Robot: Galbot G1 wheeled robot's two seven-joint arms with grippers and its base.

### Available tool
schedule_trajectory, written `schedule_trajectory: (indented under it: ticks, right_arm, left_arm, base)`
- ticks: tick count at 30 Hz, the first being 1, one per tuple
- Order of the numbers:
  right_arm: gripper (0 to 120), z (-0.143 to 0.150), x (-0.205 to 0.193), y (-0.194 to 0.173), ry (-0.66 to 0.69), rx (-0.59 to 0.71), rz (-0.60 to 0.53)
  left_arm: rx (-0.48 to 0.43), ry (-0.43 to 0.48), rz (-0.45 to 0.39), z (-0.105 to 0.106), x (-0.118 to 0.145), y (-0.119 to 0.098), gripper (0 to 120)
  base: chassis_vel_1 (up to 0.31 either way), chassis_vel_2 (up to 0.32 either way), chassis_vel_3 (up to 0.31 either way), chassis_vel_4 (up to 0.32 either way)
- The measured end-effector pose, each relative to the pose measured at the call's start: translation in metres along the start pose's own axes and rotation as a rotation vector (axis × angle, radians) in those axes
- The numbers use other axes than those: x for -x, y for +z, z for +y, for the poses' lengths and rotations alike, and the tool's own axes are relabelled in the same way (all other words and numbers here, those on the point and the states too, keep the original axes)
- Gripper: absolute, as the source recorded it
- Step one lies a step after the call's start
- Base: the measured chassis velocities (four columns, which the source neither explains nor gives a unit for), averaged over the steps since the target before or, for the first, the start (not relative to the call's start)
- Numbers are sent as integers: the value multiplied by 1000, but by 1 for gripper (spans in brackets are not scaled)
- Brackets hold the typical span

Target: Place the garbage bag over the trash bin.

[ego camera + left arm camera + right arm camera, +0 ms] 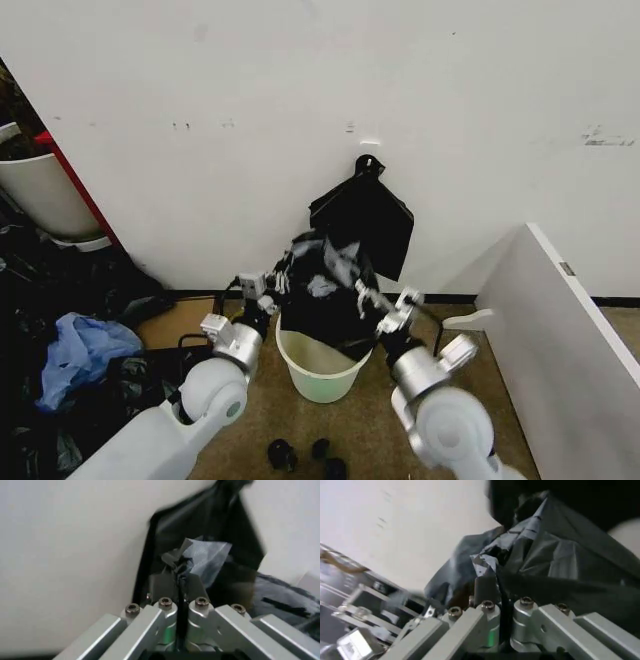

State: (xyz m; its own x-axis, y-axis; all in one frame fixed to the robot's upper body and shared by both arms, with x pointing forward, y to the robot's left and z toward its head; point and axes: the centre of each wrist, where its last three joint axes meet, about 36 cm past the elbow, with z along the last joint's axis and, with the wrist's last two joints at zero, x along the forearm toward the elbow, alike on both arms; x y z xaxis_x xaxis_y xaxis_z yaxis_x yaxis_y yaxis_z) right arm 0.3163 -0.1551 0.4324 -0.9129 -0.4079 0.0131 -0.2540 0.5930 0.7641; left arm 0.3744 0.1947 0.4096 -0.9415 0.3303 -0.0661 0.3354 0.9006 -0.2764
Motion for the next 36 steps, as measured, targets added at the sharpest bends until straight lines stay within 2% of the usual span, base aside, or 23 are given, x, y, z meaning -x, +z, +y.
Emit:
schedule_trajectory:
  ticks: [2, 9, 13, 17, 24, 36]
  right_arm:
    - [0, -13, -8, 15, 56, 0, 19]
    - [0, -27, -26, 31, 178, -86, 65]
    - [0, -29, -37, 37, 268, -166, 123]
    - [0, -29, -48, 42, 354, -227, 193]
    - [0, -20, -55, 45, 415, -332, 286]
    - [0, -28, -47, 56, 489, -413, 400]
  left_arm:
    - [-28, -49, 68, 2, -19, 25, 0]
    - [-56, -123, 135, -7, -40, 51, 0]
    - [-37, -154, 161, -8, -53, 53, 0]
    - [7, -170, 193, -5, -77, 54, 0]
    - [40, -180, 224, -2, -102, 53, 0]
    - [71, -201, 302, 7, -118, 74, 0]
  base:
    - [0, 0, 0, 0]
    - [0, 0, 0, 0]
    - [0, 0, 0, 0]
    - [0, 0, 0, 0]
    - [0, 0, 0, 0]
    - [0, 0, 0, 0]
